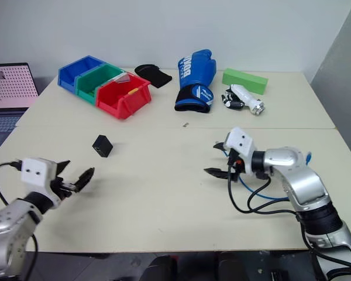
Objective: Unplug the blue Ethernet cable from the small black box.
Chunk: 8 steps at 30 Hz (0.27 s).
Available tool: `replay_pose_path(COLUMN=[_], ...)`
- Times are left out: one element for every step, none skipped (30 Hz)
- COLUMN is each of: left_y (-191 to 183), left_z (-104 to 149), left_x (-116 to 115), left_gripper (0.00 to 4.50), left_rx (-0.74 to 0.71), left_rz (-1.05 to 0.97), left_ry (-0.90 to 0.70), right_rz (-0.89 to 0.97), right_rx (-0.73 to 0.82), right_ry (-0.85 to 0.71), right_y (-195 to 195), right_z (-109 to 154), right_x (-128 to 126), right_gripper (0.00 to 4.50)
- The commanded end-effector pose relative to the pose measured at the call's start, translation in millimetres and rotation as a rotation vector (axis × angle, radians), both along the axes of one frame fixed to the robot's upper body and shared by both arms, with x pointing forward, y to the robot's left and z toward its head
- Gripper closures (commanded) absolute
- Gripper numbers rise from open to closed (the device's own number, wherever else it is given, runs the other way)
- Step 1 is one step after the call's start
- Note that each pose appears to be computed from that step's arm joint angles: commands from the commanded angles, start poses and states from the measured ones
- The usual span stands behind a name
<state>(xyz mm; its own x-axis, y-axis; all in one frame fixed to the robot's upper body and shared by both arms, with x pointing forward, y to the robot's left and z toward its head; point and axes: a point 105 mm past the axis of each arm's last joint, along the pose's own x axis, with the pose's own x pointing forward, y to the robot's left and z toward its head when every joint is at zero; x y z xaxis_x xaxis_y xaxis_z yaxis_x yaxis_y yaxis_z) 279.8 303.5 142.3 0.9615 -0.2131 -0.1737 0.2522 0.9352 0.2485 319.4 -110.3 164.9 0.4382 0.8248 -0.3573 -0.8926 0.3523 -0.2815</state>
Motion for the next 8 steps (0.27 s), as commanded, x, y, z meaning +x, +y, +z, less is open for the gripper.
replay_pose_path(left_y=[2.9, 3.7, 4.2, 4.5, 5.5, 5.4, 4.7, 3.4], left_z=[25.2, 27.0, 27.9, 28.5, 30.1, 31.1, 32.2, 33.2], left_x=[-5.1, -5.5, -5.8, -6.3, -6.2, -6.4, -6.8, -6.9], left_gripper=[0.53, 0.53, 0.53, 0.53, 0.53, 0.53, 0.53, 0.53], left_rx=[0.017, 0.02, 0.023, 0.027, 0.022, 0.02, 0.016, 0.011], left_rz=[-0.08, -0.094, -0.103, -0.111, -0.112, -0.121, -0.133, -0.144], left_ry=[0.007, 0.019, 0.028, 0.032, 0.033, 0.036, 0.036, 0.032], right_rz=[-0.014, -0.019, -0.021, -0.024, -0.038, -0.057, -0.072, -0.085], right_rx=[-0.01, -0.018, -0.022, -0.025, -0.03, -0.037, -0.042, -0.044], right_ry=[-0.029, -0.029, -0.029, -0.029, -0.039, -0.049, -0.058, -0.066], right_y=[-20.1, -23.4, -25.3, -27.0, -30.2, -34.4, -38.0, -41.2], right_z=[15.5, 16.3, 16.9, 17.4, 19.1, 21.3, 23.1, 24.8], right_x=[2.2, 3.2, 3.8, 4.4, 7.1, 10.5, 13.0, 15.1], right_gripper=[0.23, 0.23, 0.23, 0.23, 0.23, 0.23, 0.23, 0.23])
